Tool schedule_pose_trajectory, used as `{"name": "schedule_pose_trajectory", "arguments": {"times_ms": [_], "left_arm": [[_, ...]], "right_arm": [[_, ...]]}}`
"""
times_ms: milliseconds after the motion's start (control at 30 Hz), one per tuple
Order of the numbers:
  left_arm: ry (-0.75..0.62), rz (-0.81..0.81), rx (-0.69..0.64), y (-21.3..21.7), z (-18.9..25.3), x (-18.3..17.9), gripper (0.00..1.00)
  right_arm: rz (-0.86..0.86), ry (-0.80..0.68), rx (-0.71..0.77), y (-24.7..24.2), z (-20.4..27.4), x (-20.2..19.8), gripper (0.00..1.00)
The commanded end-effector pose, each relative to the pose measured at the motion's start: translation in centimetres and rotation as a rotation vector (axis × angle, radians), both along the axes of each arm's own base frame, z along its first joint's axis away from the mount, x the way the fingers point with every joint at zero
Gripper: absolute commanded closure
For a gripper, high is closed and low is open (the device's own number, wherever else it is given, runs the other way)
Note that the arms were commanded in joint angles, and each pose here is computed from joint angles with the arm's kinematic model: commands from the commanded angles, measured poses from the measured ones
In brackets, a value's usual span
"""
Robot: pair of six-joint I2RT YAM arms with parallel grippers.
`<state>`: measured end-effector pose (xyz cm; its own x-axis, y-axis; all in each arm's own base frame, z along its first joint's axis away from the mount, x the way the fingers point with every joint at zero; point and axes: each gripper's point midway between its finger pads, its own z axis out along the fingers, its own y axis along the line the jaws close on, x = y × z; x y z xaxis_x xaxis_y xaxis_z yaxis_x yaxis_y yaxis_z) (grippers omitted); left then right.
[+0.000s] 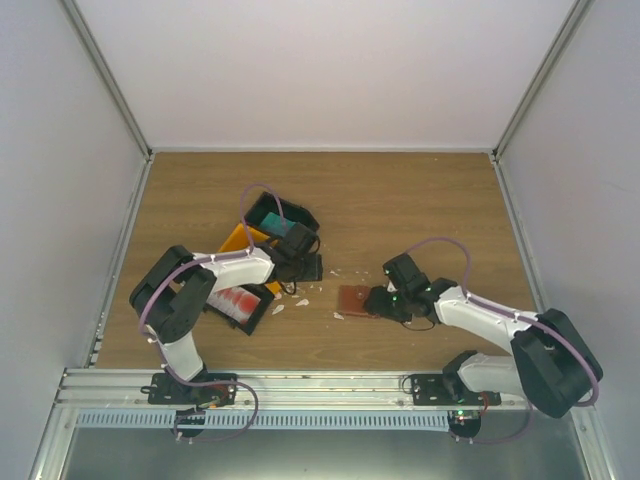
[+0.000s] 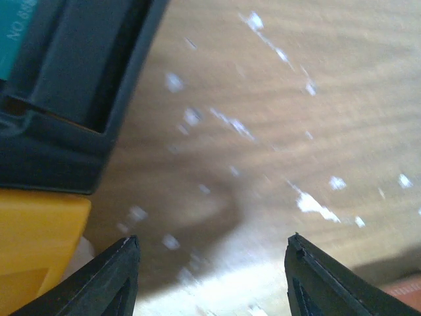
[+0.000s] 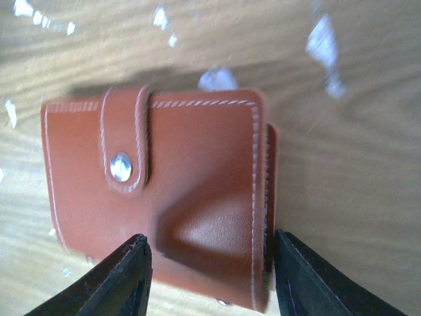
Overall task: Put the credit cards into the card holder
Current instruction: Move the storage box to the center of the board.
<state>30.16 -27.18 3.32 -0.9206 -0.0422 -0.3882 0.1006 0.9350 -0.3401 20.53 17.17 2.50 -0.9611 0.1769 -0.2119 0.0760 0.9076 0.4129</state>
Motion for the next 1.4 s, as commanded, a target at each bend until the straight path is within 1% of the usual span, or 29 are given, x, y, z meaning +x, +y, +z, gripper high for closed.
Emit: {"name": "schedule_pose_trajectory", "arguments": {"times_ms": [0,100,133,167,200,333,433,500,567,733,800,900,1067,1267,1367], "left_arm": [[-0.086,0.016,0.035,1.5,1.0,3.3,0.37],[-0.085,-0.061,-0.056,-0.3,1.9,2.6,0.35],[-0.079,-0.080,-0.082,-0.7,2.0,2.2,0.35],[-0.073,-0.097,-0.111,-1.1,2.3,1.6,0.34],[-0.070,-0.109,-0.139,-1.4,2.6,1.0,0.34],[-0.040,-0.136,-0.264,-2.1,3.4,-1.5,0.33],[-0.019,-0.145,-0.338,-2.4,3.8,-3.0,0.33],[-0.001,-0.145,-0.365,-2.6,3.7,-3.8,0.32],[0.021,-0.141,-0.389,-2.9,3.5,-4.4,0.31],[0.066,-0.094,-0.412,-2.9,2.8,-5.3,0.30],[0.082,-0.082,-0.418,-2.7,2.5,-5.7,0.30],[0.113,-0.071,-0.436,-2.7,2.2,-6.6,0.30],[0.167,-0.036,-0.479,-2.8,1.5,-8.1,0.34],[0.183,-0.012,-0.503,-2.7,1.1,-8.5,0.37],[0.197,-0.015,-0.513,-3.0,0.6,-8.6,0.37]], "right_arm": [[0.040,0.108,0.150,2.9,0.1,-3.1,0.49],[0.106,0.123,0.277,5.4,0.9,-3.9,0.50],[0.117,0.118,0.288,5.8,1.2,-3.8,0.50],[0.122,0.105,0.269,5.9,1.2,-3.5,0.50],[0.117,0.091,0.226,5.6,1.2,-3.1,0.50],[0.073,-0.007,-0.022,2.2,1.6,-0.8,0.46],[0.059,-0.071,-0.192,-0.2,2.0,0.7,0.41],[0.073,-0.113,-0.261,-0.8,2.0,1.9,0.36],[0.115,-0.137,-0.249,0.1,1.6,2.8,0.34],[0.189,-0.110,-0.240,1.7,-0.4,3.6,0.34],[0.201,-0.096,-0.228,1.8,-0.9,3.1,0.37],[0.187,-0.055,-0.171,2.1,-1.1,1.6,0.42],[0.162,0.000,-0.086,2.5,-1.1,-0.9,0.50],[0.188,0.006,0.041,4.9,0.4,-1.9,0.51],[0.195,-0.010,0.050,5.3,0.5,-1.6,0.51]]}}
